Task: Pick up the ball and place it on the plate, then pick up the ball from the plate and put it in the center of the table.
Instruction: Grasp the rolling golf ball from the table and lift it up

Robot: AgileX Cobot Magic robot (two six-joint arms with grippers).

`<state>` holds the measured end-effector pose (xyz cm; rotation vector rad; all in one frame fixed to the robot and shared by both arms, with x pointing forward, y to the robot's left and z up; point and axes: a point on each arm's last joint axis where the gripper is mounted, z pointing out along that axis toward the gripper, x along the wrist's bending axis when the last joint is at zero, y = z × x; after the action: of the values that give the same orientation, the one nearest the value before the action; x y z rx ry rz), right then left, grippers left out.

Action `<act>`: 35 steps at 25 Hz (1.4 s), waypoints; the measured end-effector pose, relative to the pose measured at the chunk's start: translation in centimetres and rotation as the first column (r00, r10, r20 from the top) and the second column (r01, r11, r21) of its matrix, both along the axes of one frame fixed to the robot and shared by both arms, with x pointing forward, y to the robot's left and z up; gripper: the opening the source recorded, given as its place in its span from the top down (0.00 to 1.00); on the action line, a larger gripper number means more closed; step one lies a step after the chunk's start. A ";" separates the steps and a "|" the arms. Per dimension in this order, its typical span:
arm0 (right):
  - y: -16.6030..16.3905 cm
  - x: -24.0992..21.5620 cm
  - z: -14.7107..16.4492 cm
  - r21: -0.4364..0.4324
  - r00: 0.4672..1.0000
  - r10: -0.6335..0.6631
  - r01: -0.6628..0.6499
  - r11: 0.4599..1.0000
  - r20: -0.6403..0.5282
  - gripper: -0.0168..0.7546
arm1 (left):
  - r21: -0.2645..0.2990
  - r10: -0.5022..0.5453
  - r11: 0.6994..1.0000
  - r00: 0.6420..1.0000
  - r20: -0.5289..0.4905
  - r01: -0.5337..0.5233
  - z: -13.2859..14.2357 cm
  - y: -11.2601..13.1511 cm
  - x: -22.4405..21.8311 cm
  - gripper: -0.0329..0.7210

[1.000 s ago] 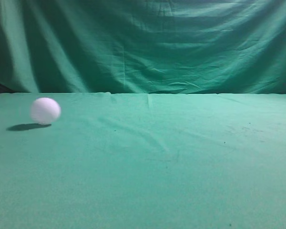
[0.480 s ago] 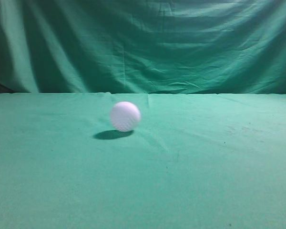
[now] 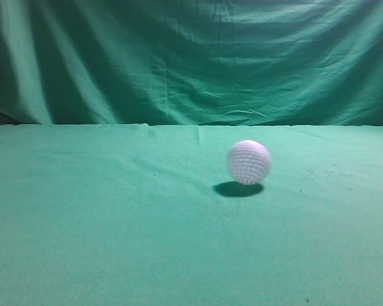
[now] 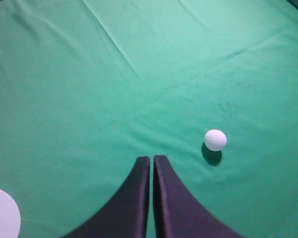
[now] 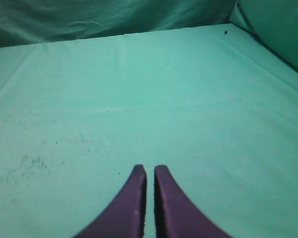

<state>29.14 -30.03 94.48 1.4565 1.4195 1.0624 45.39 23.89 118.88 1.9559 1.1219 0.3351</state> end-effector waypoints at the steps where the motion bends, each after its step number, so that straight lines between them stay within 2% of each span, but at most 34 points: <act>1: 0.0 0.0 0.0 0.000 1.000 0.000 0.000 1.000 0.000 0.92 | 0.005 0.014 1.000 1.000 0.015 -0.014 -0.1 -0.1 -0.5 0.96; 6: 0.0 0.0 0.1 0.005 1.000 0.000 0.000 1.000 0.007 0.92 | -0.001 0.096 0.995 0.992 0.079 -0.096 -1.9 0.5 -2.9 0.96; 7: 0.1 0.1 0.2 0.033 1.000 0.001 -0.002 0.999 0.028 0.92 | -0.001 0.110 0.994 0.990 0.090 -0.110 -2.5 0.7 -3.5 0.96; 9: 0.3 0.3 1.1 0.110 0.993 -0.001 -0.012 0.994 0.116 0.92 | -0.006 0.135 0.991 0.985 0.109 -0.135 -3.8 0.9 -4.5 0.96; 13: 0.5 0.4 3.4 0.152 0.933 0.000 -0.059 0.987 0.360 0.92 | -0.018 0.177 0.984 0.973 0.146 -0.176 -6.5 1.5 -6.9 0.96; 16: 0.4 0.2 5.0 0.142 0.928 0.001 -0.058 0.988 0.372 0.92 | -0.028 0.203 0.979 0.963 0.175 -0.201 -8.1 1.9 -8.3 0.96; 20: 0.2 0.5 9.3 0.084 0.977 0.000 -0.018 0.996 0.212 0.92 | -0.025 0.216 0.976 0.962 0.170 -0.215 -9.6 2.0 -8.8 0.96; 22: 0.2 1.4 10.6 0.073 0.998 -0.010 0.006 0.997 0.055 0.92 | -0.029 0.224 0.974 0.958 0.181 -0.223 -9.6 2.1 -8.7 0.96; 25: 0.2 3.1 11.7 0.061 0.995 -0.018 0.024 0.998 -0.099 0.92 | -0.037 0.236 0.972 0.950 0.204 -0.234 -9.4 2.2 -8.6 0.96; 29: 0.4 4.9 12.3 -0.011 0.981 0.012 -0.015 1.000 -0.196 0.92 | -0.045 0.248 0.969 0.943 0.223 -0.244 -9.2 2.3 -8.5 0.96; 32: 1.3 6.3 12.7 -0.109 0.933 0.125 -0.170 0.979 -0.337 0.92 | -0.049 0.251 0.968 0.941 0.225 -0.246 -9.2 2.3 -8.4 0.96; 35: 2.9 7.8 12.7 -0.128 0.824 0.227 -0.338 0.933 -0.519 0.92 | -0.049 0.250 0.968 0.942 0.226 -0.245 -9.2 2.3 -8.4 0.96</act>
<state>36.89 -27.16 107.16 1.4451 2.1081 0.6893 36.95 26.14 109.68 1.7083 1.2126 0.6665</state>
